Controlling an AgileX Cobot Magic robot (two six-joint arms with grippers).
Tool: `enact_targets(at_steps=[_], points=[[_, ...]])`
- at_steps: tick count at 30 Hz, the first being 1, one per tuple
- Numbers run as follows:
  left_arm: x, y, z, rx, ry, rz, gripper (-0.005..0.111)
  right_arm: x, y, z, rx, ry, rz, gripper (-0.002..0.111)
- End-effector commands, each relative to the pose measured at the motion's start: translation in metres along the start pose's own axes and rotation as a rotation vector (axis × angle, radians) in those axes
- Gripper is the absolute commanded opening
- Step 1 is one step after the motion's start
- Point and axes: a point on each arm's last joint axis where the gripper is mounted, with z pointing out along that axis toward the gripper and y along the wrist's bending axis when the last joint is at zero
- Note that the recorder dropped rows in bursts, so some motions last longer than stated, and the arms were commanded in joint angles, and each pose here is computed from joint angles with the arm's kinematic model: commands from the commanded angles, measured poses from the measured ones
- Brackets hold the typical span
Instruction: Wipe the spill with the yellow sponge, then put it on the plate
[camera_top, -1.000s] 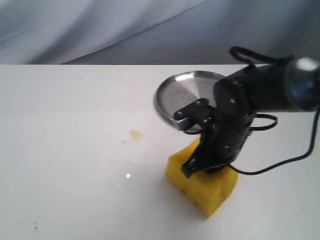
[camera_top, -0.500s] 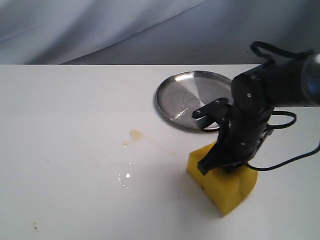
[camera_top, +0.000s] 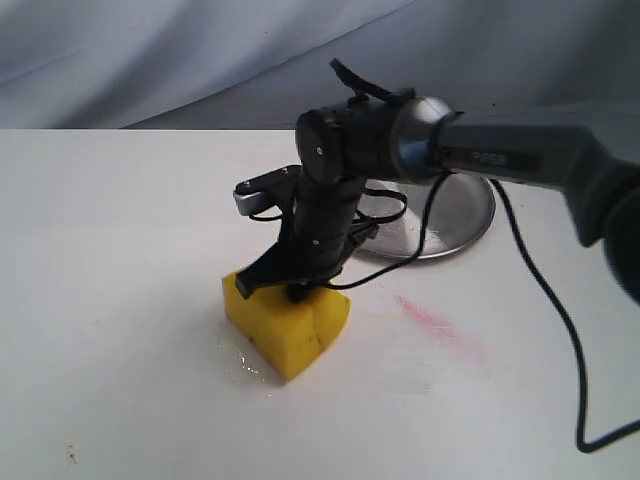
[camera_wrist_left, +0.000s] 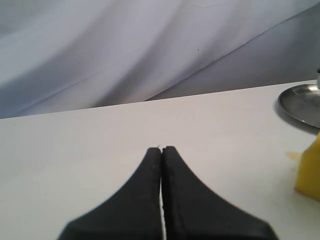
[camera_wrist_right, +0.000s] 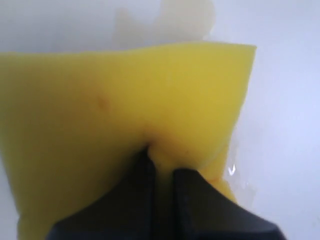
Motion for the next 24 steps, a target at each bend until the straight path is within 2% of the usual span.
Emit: enact_targets(at_steps=[1,9,13,21,24], points=[[-0.001,0.000,0.000,-0.001,-0.010,0.001,0.000,-0.037,0.001,0.019,0.000,-0.040,0.017,0.000],[-0.001,0.000,0.000,-0.001,-0.010,0.001,0.000,-0.074,-0.014,0.026,0.166,-0.055,0.051,0.000],[-0.001,0.000,0.000,-0.001,-0.010,0.001,0.000,-0.083,-0.023,0.026,0.172,-0.076,0.067,0.000],[-0.001,0.000,0.000,-0.001,-0.010,0.001,0.000,-0.076,-0.008,0.019,0.124,-0.052,0.060,0.000],[-0.001,0.000,0.000,-0.001,-0.010,0.001,0.000,-0.046,-0.013,0.017,0.178,0.076,0.024,0.000]])
